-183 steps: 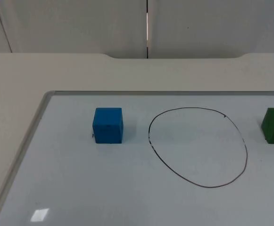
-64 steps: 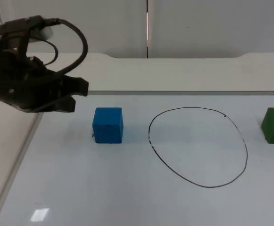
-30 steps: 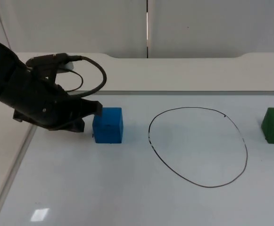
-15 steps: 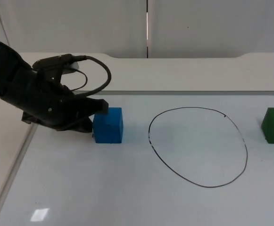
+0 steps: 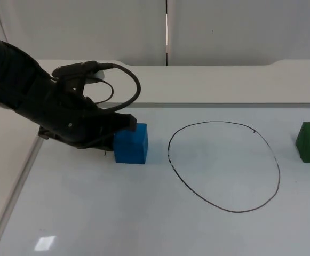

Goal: Push the two cubes into the marked area.

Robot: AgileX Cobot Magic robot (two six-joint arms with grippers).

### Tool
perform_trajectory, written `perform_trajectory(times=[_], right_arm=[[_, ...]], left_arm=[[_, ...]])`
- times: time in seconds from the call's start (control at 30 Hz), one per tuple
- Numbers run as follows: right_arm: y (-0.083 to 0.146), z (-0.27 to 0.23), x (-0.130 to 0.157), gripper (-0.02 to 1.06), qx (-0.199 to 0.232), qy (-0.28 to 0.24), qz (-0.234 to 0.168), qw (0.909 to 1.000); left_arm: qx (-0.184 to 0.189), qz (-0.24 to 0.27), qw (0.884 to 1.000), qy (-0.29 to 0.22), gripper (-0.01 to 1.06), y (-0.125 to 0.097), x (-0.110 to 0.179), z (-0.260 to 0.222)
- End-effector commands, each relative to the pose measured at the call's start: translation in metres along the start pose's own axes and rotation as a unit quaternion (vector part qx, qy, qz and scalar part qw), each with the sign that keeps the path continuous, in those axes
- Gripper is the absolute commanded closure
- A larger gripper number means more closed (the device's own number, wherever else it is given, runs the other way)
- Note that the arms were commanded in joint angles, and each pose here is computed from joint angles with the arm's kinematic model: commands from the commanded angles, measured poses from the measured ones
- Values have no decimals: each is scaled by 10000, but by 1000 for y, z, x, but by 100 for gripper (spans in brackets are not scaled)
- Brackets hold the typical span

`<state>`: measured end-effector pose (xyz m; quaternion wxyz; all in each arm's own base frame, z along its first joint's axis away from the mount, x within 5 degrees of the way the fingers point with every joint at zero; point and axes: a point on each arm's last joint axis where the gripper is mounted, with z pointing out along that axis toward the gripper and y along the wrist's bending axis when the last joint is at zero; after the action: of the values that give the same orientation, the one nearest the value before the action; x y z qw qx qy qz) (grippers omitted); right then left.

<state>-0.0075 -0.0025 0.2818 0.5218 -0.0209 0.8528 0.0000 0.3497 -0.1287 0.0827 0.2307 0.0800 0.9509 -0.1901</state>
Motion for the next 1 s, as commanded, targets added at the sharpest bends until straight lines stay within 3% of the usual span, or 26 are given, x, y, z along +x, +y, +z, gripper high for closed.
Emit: perform_trajectory(times=[0.0,0.4,0.97], right_arm=[[0,1,1,-1,17,13,19,10000],[0,1,1,-1,17,13,19,10000],[0,1,1,-1,17,13,19,10000]], left_arm=[[60,-22,10000,-26,105,-4,-2,0],[76,230,9997,24,105,-24,4,5],[135,170,9998,30,105,-26,4,5]])
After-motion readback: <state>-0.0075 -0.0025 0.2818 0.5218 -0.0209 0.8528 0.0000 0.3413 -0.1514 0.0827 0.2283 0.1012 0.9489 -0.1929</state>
